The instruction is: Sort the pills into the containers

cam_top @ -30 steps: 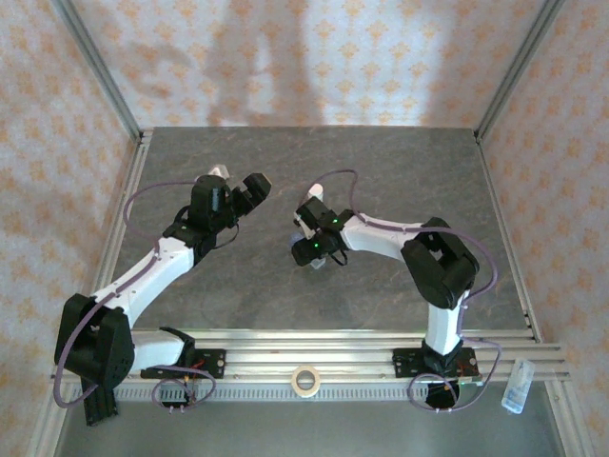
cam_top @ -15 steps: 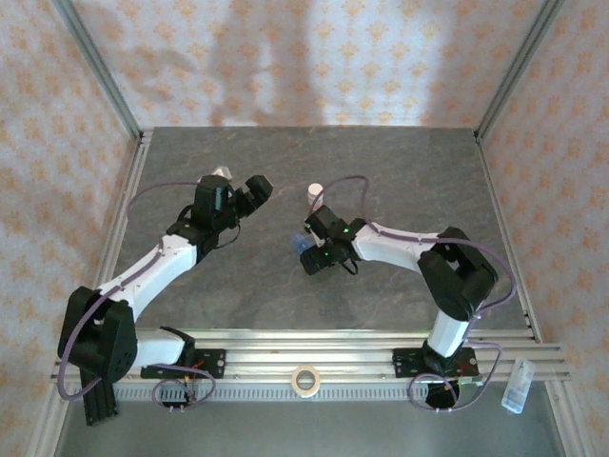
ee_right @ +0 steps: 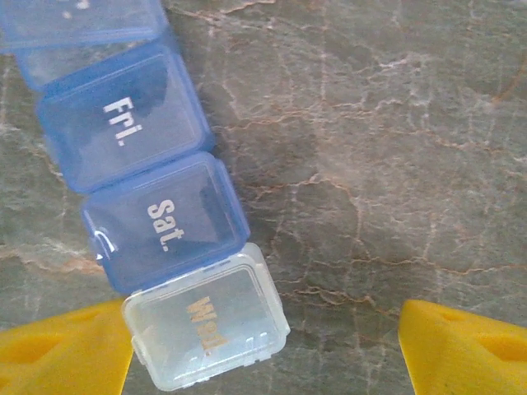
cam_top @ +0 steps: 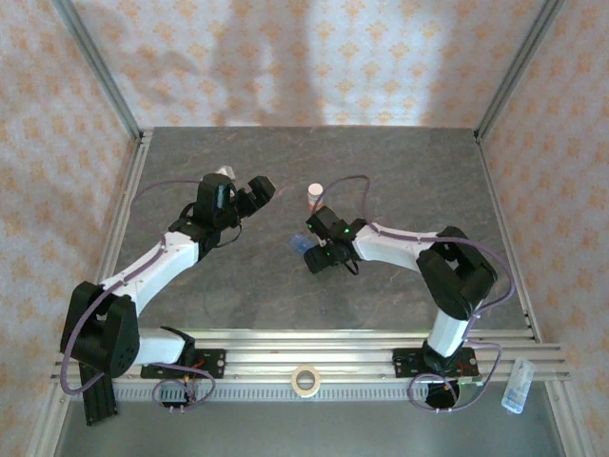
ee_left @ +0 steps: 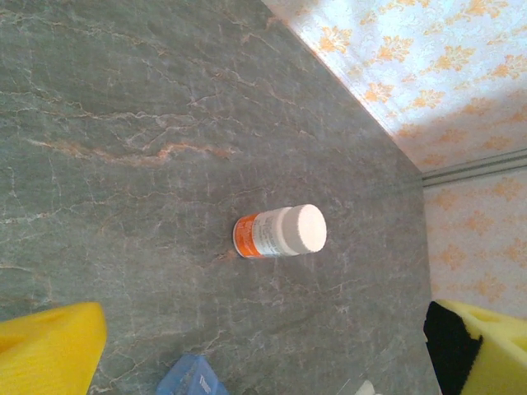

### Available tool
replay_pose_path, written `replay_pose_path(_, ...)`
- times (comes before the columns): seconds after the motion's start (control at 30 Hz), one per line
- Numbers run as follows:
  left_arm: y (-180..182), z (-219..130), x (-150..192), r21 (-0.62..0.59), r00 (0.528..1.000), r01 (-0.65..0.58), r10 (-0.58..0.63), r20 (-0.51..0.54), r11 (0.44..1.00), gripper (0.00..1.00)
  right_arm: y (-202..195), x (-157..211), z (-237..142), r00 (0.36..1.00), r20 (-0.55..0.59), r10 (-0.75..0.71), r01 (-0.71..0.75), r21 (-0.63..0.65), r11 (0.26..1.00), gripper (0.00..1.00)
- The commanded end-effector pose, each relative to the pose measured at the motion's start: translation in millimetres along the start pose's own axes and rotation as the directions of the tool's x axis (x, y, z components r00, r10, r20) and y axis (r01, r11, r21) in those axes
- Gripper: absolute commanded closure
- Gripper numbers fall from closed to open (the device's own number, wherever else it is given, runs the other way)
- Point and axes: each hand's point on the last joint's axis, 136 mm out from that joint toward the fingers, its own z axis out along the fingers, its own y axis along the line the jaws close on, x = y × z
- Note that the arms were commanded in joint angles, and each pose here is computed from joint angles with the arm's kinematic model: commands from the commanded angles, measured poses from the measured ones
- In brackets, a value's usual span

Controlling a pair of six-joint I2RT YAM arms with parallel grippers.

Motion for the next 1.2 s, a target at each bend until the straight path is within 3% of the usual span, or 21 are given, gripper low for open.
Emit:
replay_pose_path(0.0, -8.8, -2.9, -5.0, 0.011, 0.999, -0.037, 0.037, -0.008, 0.999, 0.00, -23.5, 0.5, 2.8, 0.999, 0.006, 0.049, -0.050, 0.073, 0.996, 0.17)
replay_pose_path(0.37, -13.2, -8.8, -3.7, -0.003, 0.991, -0.124, 0.123, -0.044, 0.992, 0.00, -68.0, -4.6, -5.4, 0.987, 0.004, 0.159, -0.158, 0.179, 0.971, 0.17)
replay_pose_path(0.6, -5.7, -3.8, 9.4, -0.074, 0.960, -0.245, 0.231, -0.159, 0.967, 0.00, -61.2, -14.9, -34.7, 0.966, 0.069, 0.248, -0.253, 0.072, 0.965, 0.15)
replay_pose_path(0.77, 0.4, 0.7, 31.6, -0.158, 0.866, -0.464, 0.409, -0.287, 0.871, 0.00, -67.2, -27.0, -36.9, 0.927, 0.086, 0.365, -0.369, 0.029, 0.929, 0.15)
replay_pose_path(1.0, 19.4, 6.9, 55.6, -0.237, 0.667, -0.727, 0.582, -0.465, 0.644, 0.00, -63.7, -39.3, -17.2, 0.892, 0.067, 0.448, -0.448, -0.005, 0.894, 0.15)
replay_pose_path(1.17, 26.5, 10.5, 67.5, -0.216, 0.608, -0.773, 0.602, -0.517, 0.596, 0.00, -59.4, -45.8, -4.6, 0.889, 0.046, 0.455, -0.455, -0.020, 0.890, 0.15)
